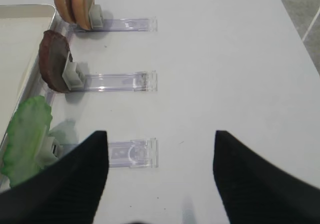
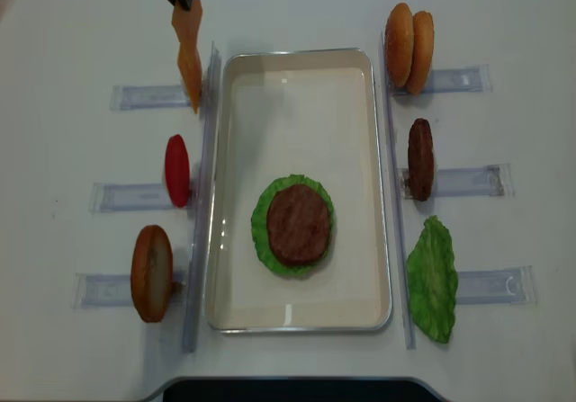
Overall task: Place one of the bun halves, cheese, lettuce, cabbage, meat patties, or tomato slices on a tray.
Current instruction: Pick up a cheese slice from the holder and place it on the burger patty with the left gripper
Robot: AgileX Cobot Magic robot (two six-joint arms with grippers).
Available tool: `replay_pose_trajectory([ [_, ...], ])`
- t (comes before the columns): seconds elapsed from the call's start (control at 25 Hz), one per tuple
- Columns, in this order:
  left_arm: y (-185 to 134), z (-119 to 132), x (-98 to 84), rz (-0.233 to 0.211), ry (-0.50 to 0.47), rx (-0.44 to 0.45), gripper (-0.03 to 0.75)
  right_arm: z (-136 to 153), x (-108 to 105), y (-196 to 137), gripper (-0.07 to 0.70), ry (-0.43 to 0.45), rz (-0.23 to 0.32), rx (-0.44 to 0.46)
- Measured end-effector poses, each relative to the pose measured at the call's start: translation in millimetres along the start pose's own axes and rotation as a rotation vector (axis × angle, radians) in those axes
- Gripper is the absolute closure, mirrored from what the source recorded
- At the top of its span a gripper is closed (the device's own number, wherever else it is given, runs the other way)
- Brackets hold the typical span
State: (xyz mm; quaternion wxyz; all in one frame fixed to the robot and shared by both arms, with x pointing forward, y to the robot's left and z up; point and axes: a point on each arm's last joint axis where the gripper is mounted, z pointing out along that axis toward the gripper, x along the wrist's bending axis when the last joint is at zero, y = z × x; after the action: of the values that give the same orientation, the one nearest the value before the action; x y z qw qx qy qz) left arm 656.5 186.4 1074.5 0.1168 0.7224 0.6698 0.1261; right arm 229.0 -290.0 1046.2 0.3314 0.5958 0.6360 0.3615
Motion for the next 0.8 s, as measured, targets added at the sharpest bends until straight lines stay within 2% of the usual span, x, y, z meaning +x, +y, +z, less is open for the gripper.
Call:
replay_pose_trajectory([
  [0.2,-16.3,-11.3,4.1,-0.029,0.001,0.021,0.681,0.0,0.0,0.0,0.171,0.0,0.0,0.0],
  [0.36,-24.5,-25.9,3.5,-0.052,-0.035,0.014,0.681,0.0,0.0,0.0,0.171,0.0,0.0,0.0],
  [0.6,-32.6,-61.3,-0.9,-0.097,-0.134,-0.038,0.681,0.0,0.0,0.0,0.171,0.0,0.0,0.0],
  [0.8,-46.7,-82.1,-1.5,-0.114,-0.155,-0.06,0.681,0.0,0.0,0.0,0.171,0.0,0.0,0.0],
])
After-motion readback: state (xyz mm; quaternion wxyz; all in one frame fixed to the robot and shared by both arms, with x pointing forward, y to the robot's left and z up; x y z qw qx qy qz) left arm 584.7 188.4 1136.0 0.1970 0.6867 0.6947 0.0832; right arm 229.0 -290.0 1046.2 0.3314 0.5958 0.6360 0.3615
